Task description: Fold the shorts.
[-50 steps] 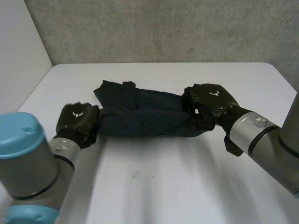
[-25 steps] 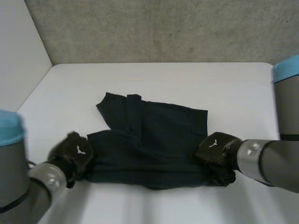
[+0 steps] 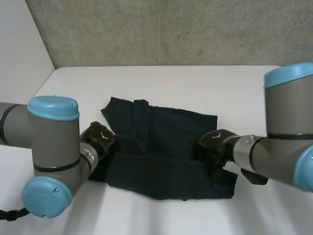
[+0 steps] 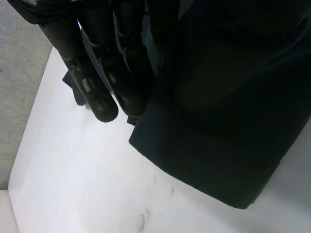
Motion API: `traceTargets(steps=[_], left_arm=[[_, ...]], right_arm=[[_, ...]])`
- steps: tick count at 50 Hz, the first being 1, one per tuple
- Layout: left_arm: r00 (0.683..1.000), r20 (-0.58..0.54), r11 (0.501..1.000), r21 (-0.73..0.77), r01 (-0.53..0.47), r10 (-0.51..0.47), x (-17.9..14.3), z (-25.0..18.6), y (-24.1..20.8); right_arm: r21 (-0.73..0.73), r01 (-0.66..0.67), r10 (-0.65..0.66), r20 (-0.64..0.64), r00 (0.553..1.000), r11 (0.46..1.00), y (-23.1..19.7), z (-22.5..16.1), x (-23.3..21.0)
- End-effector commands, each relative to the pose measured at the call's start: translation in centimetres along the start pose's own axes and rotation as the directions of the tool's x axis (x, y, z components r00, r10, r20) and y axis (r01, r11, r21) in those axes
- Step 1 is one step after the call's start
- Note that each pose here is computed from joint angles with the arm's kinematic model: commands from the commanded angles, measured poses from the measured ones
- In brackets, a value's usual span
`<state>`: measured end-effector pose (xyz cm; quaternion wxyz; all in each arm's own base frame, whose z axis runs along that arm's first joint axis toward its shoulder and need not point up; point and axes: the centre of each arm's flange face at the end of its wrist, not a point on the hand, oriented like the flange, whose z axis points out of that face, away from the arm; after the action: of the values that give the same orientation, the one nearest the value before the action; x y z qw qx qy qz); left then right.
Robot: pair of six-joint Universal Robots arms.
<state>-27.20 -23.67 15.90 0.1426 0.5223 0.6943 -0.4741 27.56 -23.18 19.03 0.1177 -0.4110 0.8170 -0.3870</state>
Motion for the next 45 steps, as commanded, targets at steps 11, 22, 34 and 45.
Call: traceTargets(steps=[11, 22, 34, 45], left_arm=[[1.000, 0.008, 1.000, -0.016, 0.008, -0.008, -0.3, -0.7, 0.6], [1.000, 0.016, 1.000, -0.015, 0.016, -0.016, -0.7, -0.3, 0.7], [0.998, 0.060, 0.999, 0.021, 0.031, -0.032, -1.4, 2.0, 0.3], [0.759, 0.542, 0.830, 0.558, -0.004, -0.361, -16.5, 2.4, -11.2]], right_arm=[[-0.104, -0.232, 0.243, 0.116, 0.963, 0.967, 1.0, -0.6, 1.3], [-0.141, -0.253, 0.273, 0.142, 0.952, 0.957, 2.0, -0.7, 0.3], [0.105, 0.083, -0.076, -0.073, 0.994, 0.991, -1.1, 1.2, 3.3], [0.591, 0.493, -0.142, -0.540, 0.830, 0.638, -14.8, 0.0, 6.0]])
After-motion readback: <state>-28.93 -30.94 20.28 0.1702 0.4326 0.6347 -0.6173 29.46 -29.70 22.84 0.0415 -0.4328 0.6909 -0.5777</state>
